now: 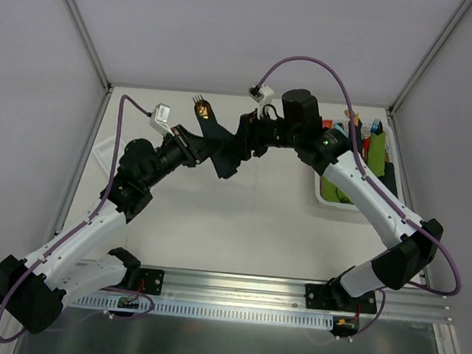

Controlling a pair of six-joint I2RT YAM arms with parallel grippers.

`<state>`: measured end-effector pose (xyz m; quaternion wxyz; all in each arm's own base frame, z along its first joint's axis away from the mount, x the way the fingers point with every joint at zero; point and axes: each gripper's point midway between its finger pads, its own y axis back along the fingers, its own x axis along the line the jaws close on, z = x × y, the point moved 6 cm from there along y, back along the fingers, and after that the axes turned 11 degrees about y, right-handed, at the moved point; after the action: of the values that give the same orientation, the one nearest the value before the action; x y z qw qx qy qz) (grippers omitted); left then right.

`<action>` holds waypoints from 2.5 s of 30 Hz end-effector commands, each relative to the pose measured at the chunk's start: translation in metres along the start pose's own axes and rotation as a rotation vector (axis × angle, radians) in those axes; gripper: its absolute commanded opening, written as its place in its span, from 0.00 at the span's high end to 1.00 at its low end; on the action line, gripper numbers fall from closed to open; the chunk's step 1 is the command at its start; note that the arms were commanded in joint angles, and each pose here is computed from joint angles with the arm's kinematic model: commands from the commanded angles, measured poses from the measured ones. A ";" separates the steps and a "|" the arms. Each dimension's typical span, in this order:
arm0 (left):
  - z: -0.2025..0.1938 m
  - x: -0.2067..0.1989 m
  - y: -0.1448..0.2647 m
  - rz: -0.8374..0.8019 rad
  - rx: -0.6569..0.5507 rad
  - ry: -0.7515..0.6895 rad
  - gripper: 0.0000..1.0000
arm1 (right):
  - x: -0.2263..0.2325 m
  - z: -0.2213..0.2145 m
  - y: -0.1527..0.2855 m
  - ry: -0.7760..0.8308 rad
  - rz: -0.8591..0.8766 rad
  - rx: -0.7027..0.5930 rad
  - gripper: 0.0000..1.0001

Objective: Place the utensils on the paper napkin and roll it up

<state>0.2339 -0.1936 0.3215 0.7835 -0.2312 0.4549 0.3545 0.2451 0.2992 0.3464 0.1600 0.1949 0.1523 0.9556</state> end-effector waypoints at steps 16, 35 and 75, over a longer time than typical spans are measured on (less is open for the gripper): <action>0.014 -0.052 0.005 -0.222 -0.026 -0.021 1.00 | 0.006 -0.001 -0.005 0.031 0.036 -0.022 0.38; 0.009 -0.060 0.002 -0.300 0.020 -0.009 1.00 | 0.008 0.008 -0.004 0.026 0.100 -0.034 0.27; 0.022 -0.069 0.011 -0.275 -0.045 -0.078 0.70 | 0.012 0.014 0.014 -0.158 0.336 -0.121 1.00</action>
<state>0.2248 -0.2088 0.3517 0.8202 -0.2618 0.4428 0.2505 0.2352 0.3032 0.3497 0.0106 0.3062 0.0716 0.9492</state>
